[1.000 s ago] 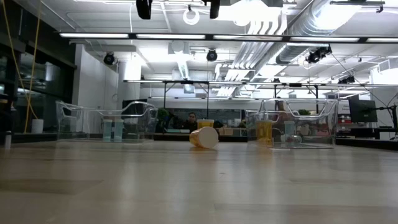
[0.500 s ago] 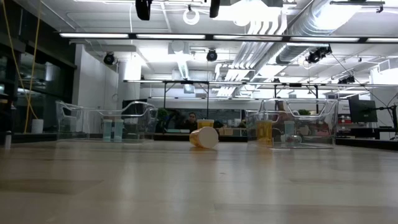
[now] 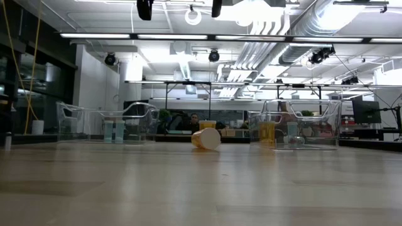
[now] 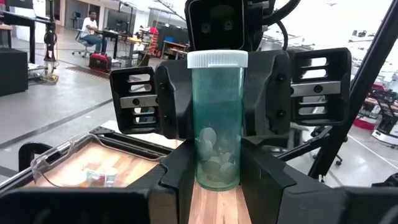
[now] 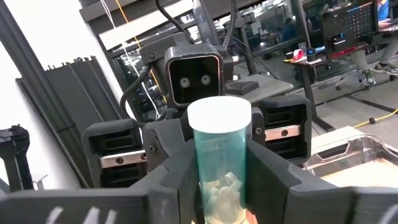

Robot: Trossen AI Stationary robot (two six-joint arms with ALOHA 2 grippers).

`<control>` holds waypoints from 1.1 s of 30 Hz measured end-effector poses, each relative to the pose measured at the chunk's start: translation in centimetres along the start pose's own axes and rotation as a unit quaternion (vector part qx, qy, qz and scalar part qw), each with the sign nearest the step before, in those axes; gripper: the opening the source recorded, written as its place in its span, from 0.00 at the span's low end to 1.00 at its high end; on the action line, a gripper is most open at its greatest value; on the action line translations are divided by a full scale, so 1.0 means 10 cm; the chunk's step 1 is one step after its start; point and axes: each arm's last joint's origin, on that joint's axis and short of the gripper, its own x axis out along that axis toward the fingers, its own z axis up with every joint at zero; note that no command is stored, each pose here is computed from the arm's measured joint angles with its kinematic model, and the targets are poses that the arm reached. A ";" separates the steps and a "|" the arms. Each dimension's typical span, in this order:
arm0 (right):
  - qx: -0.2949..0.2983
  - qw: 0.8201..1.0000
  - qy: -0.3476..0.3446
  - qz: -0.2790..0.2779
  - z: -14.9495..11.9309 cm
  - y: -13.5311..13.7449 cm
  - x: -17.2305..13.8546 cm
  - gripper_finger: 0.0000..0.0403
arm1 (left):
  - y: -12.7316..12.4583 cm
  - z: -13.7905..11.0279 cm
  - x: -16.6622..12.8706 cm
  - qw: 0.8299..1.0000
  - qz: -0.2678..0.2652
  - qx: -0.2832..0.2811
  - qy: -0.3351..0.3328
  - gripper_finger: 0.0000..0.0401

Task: Pick and place medicine bottles into bin by pill shape (circle, oval)
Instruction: Put the blue tablet bottle into the left transparent bin

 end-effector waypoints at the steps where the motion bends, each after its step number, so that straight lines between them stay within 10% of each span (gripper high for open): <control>1: 0.001 1.000 0.000 0.000 0.00 0.00 0.00 0.27 | 0.00 0.00 0.00 1.000 0.000 0.000 0.000 0.25; 33: -0.016 1.000 -0.014 -0.002 0.13 -0.07 -0.06 0.21 | 0.04 0.00 -0.16 0.997 0.016 0.023 0.068 0.37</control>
